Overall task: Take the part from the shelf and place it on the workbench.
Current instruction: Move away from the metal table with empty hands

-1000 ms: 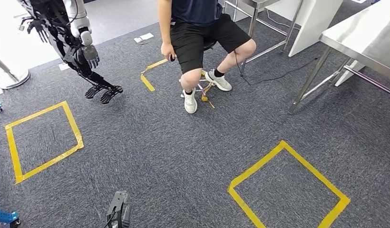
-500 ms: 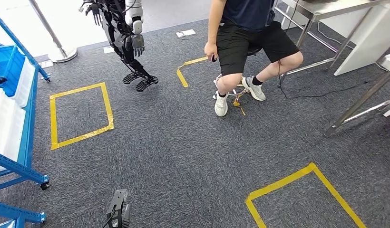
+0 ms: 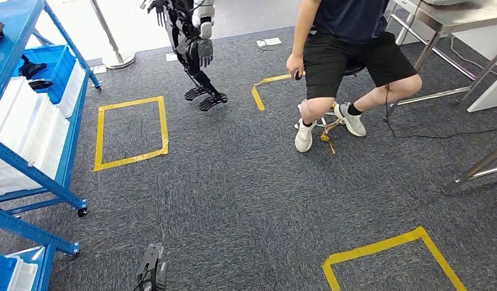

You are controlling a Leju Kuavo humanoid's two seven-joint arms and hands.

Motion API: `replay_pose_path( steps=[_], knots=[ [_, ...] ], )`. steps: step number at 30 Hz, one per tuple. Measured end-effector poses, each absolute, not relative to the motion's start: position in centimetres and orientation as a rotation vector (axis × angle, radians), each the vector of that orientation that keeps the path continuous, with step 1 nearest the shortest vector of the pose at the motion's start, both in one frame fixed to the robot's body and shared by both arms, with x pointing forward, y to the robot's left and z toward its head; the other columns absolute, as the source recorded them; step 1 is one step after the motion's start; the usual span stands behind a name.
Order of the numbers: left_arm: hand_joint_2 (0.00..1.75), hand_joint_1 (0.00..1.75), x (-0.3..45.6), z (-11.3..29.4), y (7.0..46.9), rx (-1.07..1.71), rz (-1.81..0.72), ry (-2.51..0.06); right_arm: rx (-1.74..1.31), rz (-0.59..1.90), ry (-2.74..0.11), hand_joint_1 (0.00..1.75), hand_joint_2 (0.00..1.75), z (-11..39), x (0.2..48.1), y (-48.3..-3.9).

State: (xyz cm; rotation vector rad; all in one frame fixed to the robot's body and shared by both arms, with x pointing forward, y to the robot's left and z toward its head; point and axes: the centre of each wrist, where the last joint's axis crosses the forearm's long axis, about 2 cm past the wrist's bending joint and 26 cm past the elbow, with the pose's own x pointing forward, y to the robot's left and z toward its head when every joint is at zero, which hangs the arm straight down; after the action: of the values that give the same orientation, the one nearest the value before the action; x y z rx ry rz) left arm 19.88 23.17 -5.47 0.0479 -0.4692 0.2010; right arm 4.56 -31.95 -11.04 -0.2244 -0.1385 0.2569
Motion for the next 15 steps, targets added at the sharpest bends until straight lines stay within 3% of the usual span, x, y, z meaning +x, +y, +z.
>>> replay_pose_path(
  steps=[15],
  knots=[
    [0.00,0.00,19.85,-5.48,23.17,0.048,0.201,-0.469,-0.224,0.257,-0.139,0.00,1.75,-11.03,4.59,-31.94]
  ],
)
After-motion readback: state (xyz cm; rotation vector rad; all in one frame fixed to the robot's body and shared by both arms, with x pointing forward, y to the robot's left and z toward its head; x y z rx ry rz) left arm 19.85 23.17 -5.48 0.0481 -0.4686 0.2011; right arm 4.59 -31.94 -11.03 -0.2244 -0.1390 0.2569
